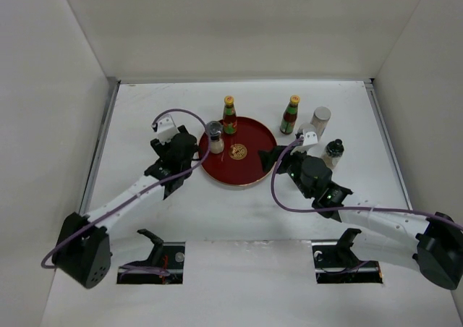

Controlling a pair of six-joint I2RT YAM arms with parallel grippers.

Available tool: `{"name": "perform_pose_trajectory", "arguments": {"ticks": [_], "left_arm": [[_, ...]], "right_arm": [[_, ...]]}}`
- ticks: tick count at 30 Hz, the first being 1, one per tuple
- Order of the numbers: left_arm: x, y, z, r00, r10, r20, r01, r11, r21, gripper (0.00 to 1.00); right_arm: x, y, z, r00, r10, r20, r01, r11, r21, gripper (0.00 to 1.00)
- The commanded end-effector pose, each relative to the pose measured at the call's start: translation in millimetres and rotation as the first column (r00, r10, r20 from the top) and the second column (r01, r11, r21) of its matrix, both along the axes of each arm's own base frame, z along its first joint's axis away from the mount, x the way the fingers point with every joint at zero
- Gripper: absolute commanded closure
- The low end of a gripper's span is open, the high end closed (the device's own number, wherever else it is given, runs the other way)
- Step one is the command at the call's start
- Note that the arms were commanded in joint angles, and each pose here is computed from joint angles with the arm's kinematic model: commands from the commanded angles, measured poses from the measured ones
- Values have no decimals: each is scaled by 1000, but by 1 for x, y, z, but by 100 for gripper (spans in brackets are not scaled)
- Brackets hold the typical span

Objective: Organize the condiment bottles

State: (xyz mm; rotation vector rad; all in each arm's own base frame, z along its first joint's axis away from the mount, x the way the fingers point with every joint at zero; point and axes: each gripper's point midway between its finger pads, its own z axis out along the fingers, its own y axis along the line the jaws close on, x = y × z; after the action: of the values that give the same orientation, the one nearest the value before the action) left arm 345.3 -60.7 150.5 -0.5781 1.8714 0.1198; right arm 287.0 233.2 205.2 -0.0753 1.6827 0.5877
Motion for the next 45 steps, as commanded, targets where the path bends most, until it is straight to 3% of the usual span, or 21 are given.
{"name": "perform_pose_trajectory", "arguments": {"ticks": [1, 8, 14, 26, 32, 34, 37, 40, 43, 45], "left_arm": [[-17, -7, 35, 991, -9, 133, 12, 1000, -26, 56], [-50, -51, 42, 968, -188, 167, 208, 971, -117, 56], [-55, -103, 58, 921, -309, 238, 348, 927, -142, 56], [-18, -156, 29, 886, -414, 208, 436, 897, -73, 55], [-15, -148, 4, 906, -397, 146, 404, 915, -20, 54], [-17, -142, -5, 915, -384, 124, 387, 922, -2, 48], [-22, -140, -13, 916, -385, 110, 386, 922, 11, 30], [-27, -141, -7, 909, -395, 135, 399, 917, 0, 15], [-31, -142, 6, 898, -405, 174, 414, 910, -20, 10], [-37, -143, 17, 886, -413, 212, 429, 902, -35, 7]], "right_arm": [[2, 6, 25, 998, 6, 60, -9, 999, 51, 9], [-2, 5, 31, 998, 17, 68, -22, 997, 74, 9], [0, 6, 25, 998, 17, 56, -21, 998, 67, 9], [4, 4, 19, 999, 7, 45, -10, 998, 66, 9], [5, 3, 19, 999, 2, 46, -5, 998, 65, 9], [5, 1, 20, 999, -4, 51, 1, 998, 68, 9], [6, -4, 27, 998, -20, 64, 15, 997, 80, 19], [6, -12, 43, 995, -49, 87, 40, 994, 102, 40], [15, -26, 60, 991, -106, 80, 99, 991, 94, 61], [22, -33, 69, 988, -140, 63, 135, 989, 67, 69]]}}
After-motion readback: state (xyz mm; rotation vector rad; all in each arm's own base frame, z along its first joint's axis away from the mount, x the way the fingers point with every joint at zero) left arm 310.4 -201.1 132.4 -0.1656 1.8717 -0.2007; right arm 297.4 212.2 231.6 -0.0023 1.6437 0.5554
